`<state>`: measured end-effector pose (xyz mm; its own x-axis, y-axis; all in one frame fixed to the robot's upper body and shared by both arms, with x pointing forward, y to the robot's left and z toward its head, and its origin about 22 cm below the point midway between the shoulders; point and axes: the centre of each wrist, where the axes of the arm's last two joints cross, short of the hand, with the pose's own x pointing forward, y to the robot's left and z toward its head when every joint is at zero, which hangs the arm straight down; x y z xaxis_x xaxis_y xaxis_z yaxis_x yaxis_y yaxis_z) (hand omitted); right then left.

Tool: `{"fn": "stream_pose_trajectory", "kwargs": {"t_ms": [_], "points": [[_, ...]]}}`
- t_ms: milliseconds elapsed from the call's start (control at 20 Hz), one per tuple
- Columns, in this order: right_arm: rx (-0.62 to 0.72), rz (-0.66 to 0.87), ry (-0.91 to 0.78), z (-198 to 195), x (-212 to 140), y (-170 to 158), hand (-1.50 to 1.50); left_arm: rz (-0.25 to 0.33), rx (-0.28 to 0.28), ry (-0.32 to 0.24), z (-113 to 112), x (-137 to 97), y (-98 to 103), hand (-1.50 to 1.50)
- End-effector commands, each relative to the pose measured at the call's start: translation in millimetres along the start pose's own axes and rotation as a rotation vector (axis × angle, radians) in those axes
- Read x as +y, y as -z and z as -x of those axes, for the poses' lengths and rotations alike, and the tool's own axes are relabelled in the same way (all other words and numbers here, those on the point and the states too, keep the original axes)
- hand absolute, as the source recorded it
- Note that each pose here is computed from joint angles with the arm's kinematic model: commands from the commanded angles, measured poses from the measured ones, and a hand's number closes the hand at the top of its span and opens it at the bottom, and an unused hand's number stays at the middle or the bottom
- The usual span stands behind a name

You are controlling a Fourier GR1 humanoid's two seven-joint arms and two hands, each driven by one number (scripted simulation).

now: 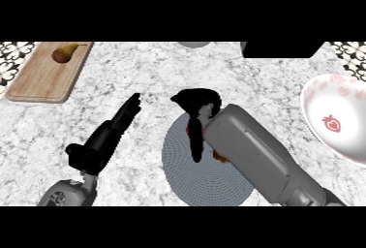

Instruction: Pick the tomato from the placemat and place it in the bowl

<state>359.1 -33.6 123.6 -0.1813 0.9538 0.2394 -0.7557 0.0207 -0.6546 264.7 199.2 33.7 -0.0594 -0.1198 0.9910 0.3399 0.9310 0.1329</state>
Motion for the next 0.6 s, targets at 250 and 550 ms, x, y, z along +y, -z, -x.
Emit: {"fn": "stream_pose_trajectory", "kwargs": {"t_ms": [250,550], "points": [[0.023,0.100,-0.066,19,21,-3,-1.50,-0.001,-0.008,0.008,-10,10,4,0.00],[0.035,0.208,-0.089,3,45,-2,-1.50,0.008,0.014,-0.012,15,1,-9,0.00]]}}
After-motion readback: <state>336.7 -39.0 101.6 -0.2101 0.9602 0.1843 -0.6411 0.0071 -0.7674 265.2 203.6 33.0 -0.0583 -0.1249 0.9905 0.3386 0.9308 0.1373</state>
